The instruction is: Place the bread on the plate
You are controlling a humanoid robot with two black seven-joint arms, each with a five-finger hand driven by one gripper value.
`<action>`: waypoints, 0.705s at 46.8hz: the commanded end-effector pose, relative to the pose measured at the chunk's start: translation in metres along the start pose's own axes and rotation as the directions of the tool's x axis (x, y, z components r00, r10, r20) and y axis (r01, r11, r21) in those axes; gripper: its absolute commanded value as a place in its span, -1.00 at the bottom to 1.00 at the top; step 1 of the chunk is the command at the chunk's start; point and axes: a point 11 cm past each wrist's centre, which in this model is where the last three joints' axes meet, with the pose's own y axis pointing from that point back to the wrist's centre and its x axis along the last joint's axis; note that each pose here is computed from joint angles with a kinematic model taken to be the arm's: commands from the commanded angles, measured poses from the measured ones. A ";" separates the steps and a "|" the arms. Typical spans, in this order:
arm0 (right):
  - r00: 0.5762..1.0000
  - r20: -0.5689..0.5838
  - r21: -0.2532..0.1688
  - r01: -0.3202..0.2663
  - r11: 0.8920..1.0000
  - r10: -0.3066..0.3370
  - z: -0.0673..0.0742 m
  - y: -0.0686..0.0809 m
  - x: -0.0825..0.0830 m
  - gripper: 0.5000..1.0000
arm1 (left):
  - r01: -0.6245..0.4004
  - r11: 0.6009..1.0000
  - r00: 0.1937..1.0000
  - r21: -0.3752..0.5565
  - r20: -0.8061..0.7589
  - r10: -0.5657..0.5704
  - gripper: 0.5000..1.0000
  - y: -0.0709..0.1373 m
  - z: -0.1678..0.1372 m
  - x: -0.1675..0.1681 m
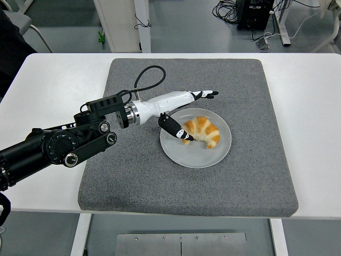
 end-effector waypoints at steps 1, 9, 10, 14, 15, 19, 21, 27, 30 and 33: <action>1.000 0.000 0.001 -0.001 1.000 0.001 0.000 0.000 0.000 1.00 | -0.053 0.998 0.992 -0.014 -0.112 0.051 0.87 0.002 0.003 0.018; 1.000 0.000 0.001 0.001 1.000 -0.001 0.000 0.000 0.000 1.00 | -0.154 0.988 0.952 -0.017 -0.270 0.144 0.88 0.012 0.002 0.048; 1.000 0.000 0.001 0.001 1.000 -0.001 0.000 0.000 0.000 1.00 | -0.161 0.987 0.949 -0.018 -0.278 0.150 0.88 0.012 0.002 0.050; 1.000 0.000 -0.001 -0.001 1.000 0.001 0.000 0.000 0.000 1.00 | -0.190 0.982 0.937 -0.018 -0.301 0.176 0.88 0.014 0.002 0.057; 1.000 0.000 -0.001 -0.001 1.000 0.001 0.000 0.000 0.000 1.00 | -0.197 0.980 0.934 -0.016 -0.307 0.182 0.88 0.015 0.001 0.058; 1.000 0.000 -0.001 0.001 1.000 -0.001 0.000 0.000 0.000 1.00 | -0.221 0.975 0.919 -0.013 -0.337 0.203 0.88 0.017 0.000 0.061; 1.000 0.000 0.001 -0.001 1.000 0.001 0.000 0.000 0.000 1.00 | -0.232 0.973 0.910 -0.013 -0.357 0.213 0.88 0.017 0.000 0.063; 1.000 0.000 0.001 0.001 1.000 -0.001 0.000 0.000 0.000 1.00 | -0.269 0.963 0.871 -0.004 -0.426 0.242 0.88 0.019 -0.001 0.069; 1.000 0.000 0.001 -0.001 1.000 0.001 0.000 0.000 0.000 1.00 | -0.297 0.955 0.847 0.006 -0.460 0.266 0.88 0.021 -0.002 0.073; 1.000 0.000 0.001 -0.001 1.000 0.001 0.000 0.000 0.000 1.00 | -0.318 0.948 0.824 0.011 -0.492 0.282 0.88 0.022 -0.003 0.076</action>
